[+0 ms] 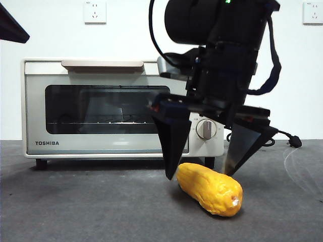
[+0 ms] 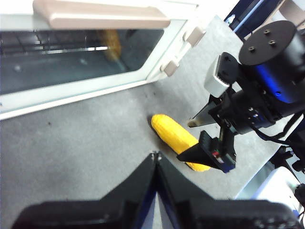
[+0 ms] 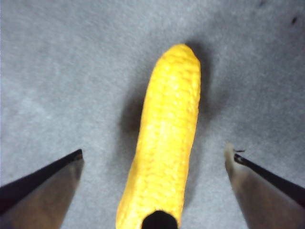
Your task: Take the corn from the table,put the corn in the oven
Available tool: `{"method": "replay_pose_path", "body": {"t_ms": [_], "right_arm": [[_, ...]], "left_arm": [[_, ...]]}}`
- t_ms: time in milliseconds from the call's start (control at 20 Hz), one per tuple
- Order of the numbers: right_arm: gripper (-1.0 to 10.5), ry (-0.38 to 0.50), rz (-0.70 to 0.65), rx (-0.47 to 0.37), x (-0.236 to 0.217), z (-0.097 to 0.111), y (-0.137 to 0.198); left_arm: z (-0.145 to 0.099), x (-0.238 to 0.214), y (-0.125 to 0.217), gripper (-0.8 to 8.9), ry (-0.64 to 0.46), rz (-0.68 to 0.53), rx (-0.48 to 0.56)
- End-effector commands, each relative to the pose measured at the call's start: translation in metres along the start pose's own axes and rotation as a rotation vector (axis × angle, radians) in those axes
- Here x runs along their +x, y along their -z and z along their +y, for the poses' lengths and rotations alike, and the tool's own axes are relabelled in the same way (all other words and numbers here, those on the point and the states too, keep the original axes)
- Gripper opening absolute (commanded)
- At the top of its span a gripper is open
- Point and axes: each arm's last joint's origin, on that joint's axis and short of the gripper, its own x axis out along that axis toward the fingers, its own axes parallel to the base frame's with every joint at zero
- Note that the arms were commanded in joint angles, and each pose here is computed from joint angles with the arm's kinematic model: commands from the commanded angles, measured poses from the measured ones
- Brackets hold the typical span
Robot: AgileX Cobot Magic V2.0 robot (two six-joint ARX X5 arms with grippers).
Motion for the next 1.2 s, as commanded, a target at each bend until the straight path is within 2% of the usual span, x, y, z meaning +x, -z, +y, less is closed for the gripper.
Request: {"method": "replay_pose_path", "body": {"t_ms": [50,150,300,400,600,800,1200], "right_arm": [[3.0,-0.001,0.014,0.018,0.003,0.0,0.0],[1.6,0.005,0.037,0.016,0.003,0.0,0.002],[1.4,0.013,0.065,0.012,0.003,-0.001,0.005],[-0.2,0.013,0.065,0.01,0.003,-0.001,0.005],[-0.1,-0.067,0.089,0.008,0.0,0.002,0.005],[-0.1,-0.109,0.05,-0.035,-0.024,0.017,-0.001],[-0.1,-0.237,-0.275,-0.173,-0.132,0.056,0.003]], "left_arm": [[0.0,0.0,0.0,-0.05,0.004,0.005,0.015],[0.0,0.0,0.0,-0.05,0.004,0.005,0.015],[0.0,0.0,0.0,-0.05,0.004,0.005,0.015],[0.0,0.0,0.0,-0.05,0.004,0.005,0.015],[-0.001,0.0,-0.001,-0.05,0.005,-0.001,0.019],[-0.001,0.001,-0.007,-0.05,0.013,-0.053,0.055],[-0.003,0.006,-0.043,-0.05,0.026,-0.175,0.136]]}}
